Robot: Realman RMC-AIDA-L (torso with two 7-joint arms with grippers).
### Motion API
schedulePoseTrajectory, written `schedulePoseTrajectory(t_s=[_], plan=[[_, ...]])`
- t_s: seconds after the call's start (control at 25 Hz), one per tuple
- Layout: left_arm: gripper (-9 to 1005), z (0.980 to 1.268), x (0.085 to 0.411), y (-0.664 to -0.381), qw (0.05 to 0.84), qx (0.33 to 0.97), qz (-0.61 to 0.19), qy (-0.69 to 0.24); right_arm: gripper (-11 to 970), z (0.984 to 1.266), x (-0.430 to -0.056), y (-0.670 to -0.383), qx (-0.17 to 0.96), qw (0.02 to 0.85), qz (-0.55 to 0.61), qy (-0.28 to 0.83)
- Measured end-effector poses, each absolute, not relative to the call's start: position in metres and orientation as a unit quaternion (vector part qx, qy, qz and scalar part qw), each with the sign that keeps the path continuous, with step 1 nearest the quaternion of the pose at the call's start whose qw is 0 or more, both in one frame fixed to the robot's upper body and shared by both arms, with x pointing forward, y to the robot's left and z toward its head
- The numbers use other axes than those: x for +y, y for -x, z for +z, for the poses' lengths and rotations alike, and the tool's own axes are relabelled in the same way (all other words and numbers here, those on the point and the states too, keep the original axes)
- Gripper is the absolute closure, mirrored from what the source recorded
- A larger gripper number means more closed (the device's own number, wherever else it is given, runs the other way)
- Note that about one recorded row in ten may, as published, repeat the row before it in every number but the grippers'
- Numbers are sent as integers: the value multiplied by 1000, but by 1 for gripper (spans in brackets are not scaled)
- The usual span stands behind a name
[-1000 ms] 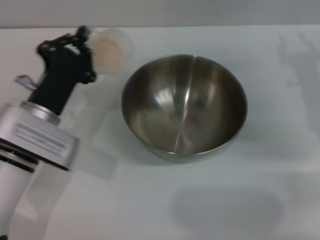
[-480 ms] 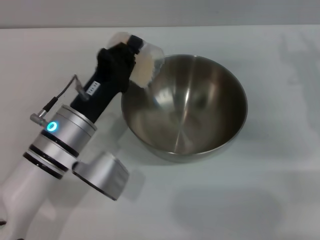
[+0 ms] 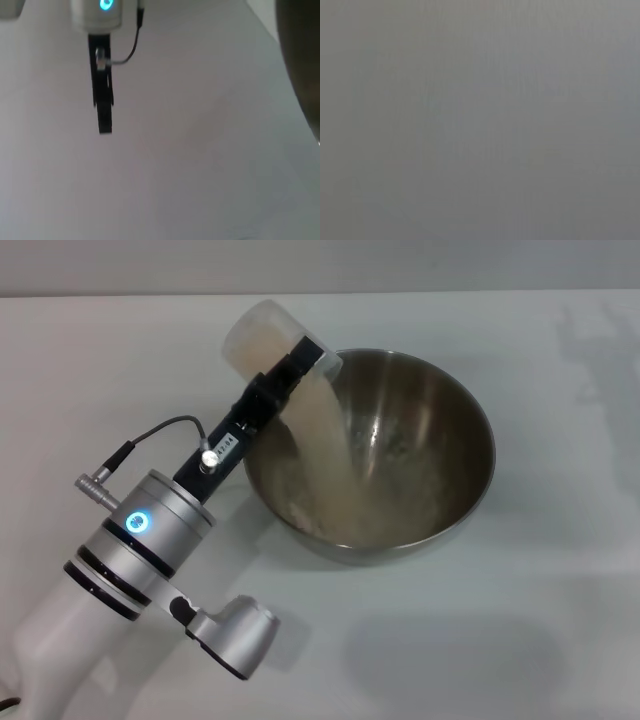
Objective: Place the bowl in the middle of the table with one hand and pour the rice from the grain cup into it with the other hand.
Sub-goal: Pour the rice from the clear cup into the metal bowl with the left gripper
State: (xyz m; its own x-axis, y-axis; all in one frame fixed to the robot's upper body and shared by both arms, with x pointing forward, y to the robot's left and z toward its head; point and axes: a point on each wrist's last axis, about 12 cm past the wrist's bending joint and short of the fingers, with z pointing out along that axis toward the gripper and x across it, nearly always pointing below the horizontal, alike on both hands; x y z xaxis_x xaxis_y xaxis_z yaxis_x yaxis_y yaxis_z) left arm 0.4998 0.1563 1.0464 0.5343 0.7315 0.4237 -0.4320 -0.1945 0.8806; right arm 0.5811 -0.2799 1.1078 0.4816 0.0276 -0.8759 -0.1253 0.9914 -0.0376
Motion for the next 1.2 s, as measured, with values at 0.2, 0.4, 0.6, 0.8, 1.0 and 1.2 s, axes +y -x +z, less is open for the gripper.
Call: schedulePoseTrajectory(t_s=[0.2, 0.4, 0.6, 0.8, 1.0, 1.2], plan=[[963, 1047, 152, -495, 618, 90, 478, -618, 432, 1108, -280, -582, 507, 859, 45, 49], [961, 1048, 152, -494, 619, 84, 480, -616, 431, 1109, -279, -583, 506, 860, 45, 50], [960, 1048, 153, -497, 616, 92, 482, -616, 431, 1109, -279, -583, 507, 859, 44, 51], [958, 1043, 144, -485, 633, 79, 447, -627, 431, 1109, -280, -583, 507, 859, 44, 52], [956, 1045, 146, -487, 642, 95, 440, -621, 432, 1109, -280, -583, 507, 859, 44, 51], [954, 1048, 150, -491, 665, 147, 416, -603, 432, 1109, -280, -583, 507, 859, 44, 51]])
